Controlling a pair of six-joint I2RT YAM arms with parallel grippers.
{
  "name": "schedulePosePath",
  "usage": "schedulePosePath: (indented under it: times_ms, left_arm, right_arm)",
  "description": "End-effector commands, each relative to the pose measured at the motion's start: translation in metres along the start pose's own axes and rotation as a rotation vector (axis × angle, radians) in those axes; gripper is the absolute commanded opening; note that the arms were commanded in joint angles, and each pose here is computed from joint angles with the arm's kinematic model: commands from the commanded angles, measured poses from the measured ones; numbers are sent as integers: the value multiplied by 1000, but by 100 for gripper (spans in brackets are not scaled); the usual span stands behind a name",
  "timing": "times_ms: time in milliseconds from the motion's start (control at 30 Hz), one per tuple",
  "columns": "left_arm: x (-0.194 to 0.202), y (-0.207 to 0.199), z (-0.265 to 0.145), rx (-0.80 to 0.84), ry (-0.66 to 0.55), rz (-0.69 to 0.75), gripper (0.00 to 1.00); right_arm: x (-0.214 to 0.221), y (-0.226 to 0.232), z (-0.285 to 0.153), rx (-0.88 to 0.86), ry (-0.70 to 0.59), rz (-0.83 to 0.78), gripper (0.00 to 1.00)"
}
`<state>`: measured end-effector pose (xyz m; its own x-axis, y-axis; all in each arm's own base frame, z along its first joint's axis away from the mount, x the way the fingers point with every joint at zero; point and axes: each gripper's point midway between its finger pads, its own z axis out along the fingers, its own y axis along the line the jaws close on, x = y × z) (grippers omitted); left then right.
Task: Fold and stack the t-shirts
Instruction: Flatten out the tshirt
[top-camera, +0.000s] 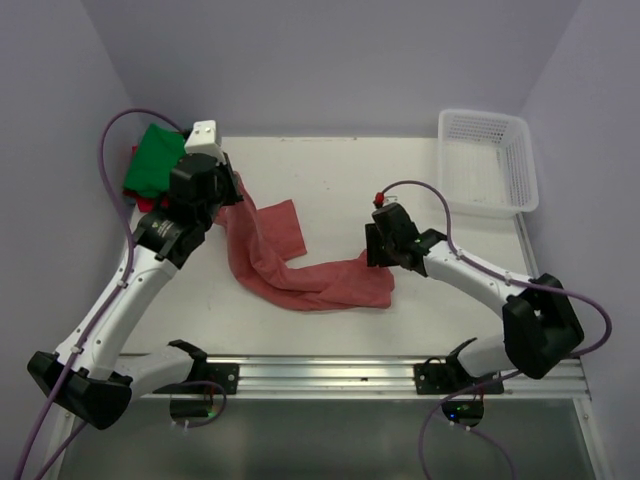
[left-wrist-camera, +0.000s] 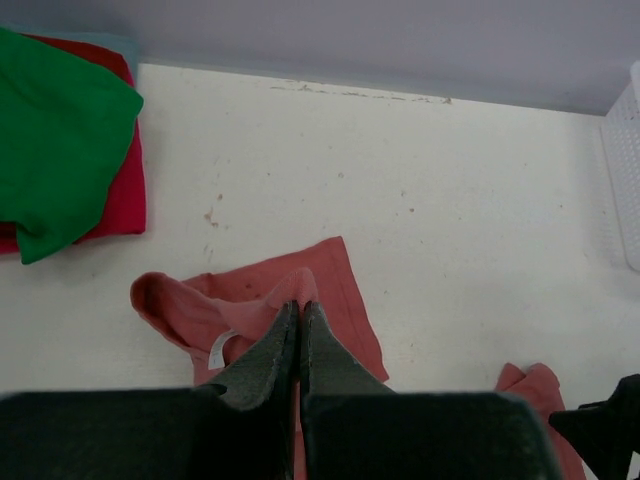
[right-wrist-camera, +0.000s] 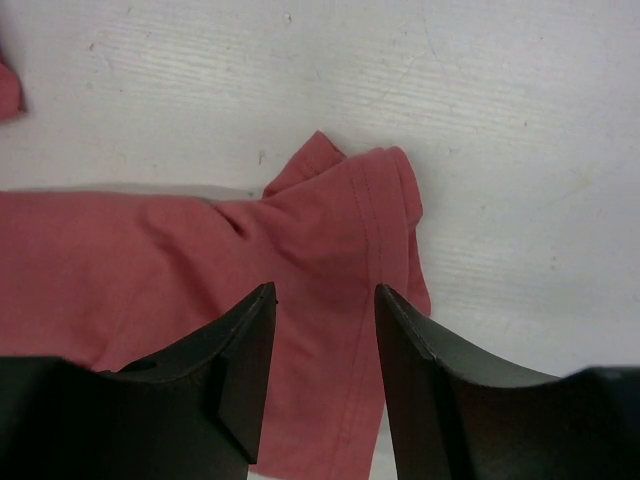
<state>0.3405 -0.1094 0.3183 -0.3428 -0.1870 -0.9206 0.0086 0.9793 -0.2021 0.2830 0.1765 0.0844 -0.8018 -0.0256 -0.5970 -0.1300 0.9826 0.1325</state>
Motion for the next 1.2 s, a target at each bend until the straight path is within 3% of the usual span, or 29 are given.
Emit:
schedulePosePath:
  times_ms: [0, 167, 267, 300, 400, 567, 667, 800, 900, 1033, 1167]
  left_arm:
    - [-36, -7, -14, 37, -107, -62, 0]
    - [-34, -7, -16, 45, -100, -60, 0]
    - [-35, -5, -20, 41, -104, -58, 0]
    - [-36, -4, -22, 39, -111, -59, 0]
    - [-39, -1, -25, 28, -122, -56, 0]
    - [-40, -1, -22, 20, -126, -50, 0]
    - [-38, -2, -17, 19, -119, -47, 0]
    - [-37, -1, -15, 14, -116, -45, 0]
    - [-39, 4, -15, -10, -133, -44, 0]
    - [-39, 6, -14, -14, -133, -50, 0]
    - [-36, 10, -19, -23, -129, -62, 0]
  right_arm:
    - [-30, 9, 25, 14, -91, 14, 48]
    - [-33, 7, 61, 56, -55, 27, 45]
    - [-31, 9, 74, 59, -29, 39, 38]
    - [-33, 12, 75, 46, -31, 42, 25]
    - [-37, 12, 73, 48, -45, 48, 0]
    - [-68, 7, 52, 87, -128, 28, 0]
    - [-119, -3, 24, 125, -229, 48, 0]
    - [-203, -1, -57, 118, -465, 79, 0]
    - [-240, -4, -117, 115, -627, 93, 0]
    - [-246, -15, -173, 103, -741, 115, 0]
    - [-186, -15, -190, 1, -702, 116, 0]
